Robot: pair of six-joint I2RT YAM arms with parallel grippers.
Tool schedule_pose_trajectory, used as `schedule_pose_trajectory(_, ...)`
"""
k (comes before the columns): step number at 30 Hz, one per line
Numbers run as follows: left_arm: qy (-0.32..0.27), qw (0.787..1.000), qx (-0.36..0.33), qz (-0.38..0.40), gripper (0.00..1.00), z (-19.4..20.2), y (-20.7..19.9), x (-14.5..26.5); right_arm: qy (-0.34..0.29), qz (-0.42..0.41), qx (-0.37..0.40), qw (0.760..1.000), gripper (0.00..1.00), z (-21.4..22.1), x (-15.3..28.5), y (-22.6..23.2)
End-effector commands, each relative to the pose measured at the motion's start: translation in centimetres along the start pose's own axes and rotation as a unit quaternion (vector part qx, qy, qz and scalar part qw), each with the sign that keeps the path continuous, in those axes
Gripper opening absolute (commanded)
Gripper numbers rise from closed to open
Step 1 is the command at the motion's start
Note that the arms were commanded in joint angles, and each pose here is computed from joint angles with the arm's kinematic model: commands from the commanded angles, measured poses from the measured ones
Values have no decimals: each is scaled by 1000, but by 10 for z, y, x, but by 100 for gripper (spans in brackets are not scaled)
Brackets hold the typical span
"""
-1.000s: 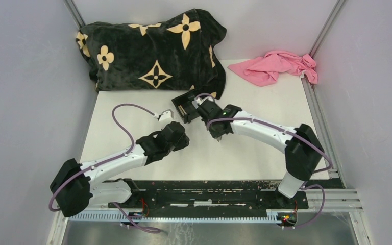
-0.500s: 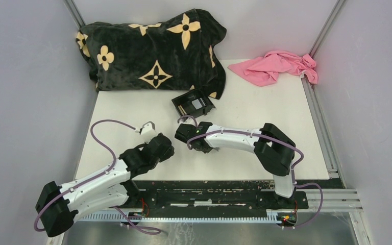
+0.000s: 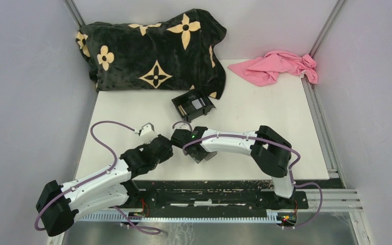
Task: Put the credit cards into the card holder
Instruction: Turn over the card holder at the center of the board.
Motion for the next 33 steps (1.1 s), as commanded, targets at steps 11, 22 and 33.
schedule_pose_trajectory(11,1,1000,9,7,41,1,-12,-5,-80,-45,-52,994,66,-22,55,-9)
schedule_pose_trajectory(22,35,998,6,50,39,10,-37,-5,-142,-76,-141,977,65,-29,59,-47)
schedule_pose_trajectory(33,62,995,-7,80,39,30,-53,-12,-177,-140,-262,938,64,-20,37,-95)
Point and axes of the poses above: each gripper's point midway between its finger pads, its own x axis back along the fingers, its own y axis along the line the jaws close on, z = x × y, the point moved 4 cm from there along x, back along the fingers, and after that the axes turned 9 degrees about x, right-handed, at the moved point
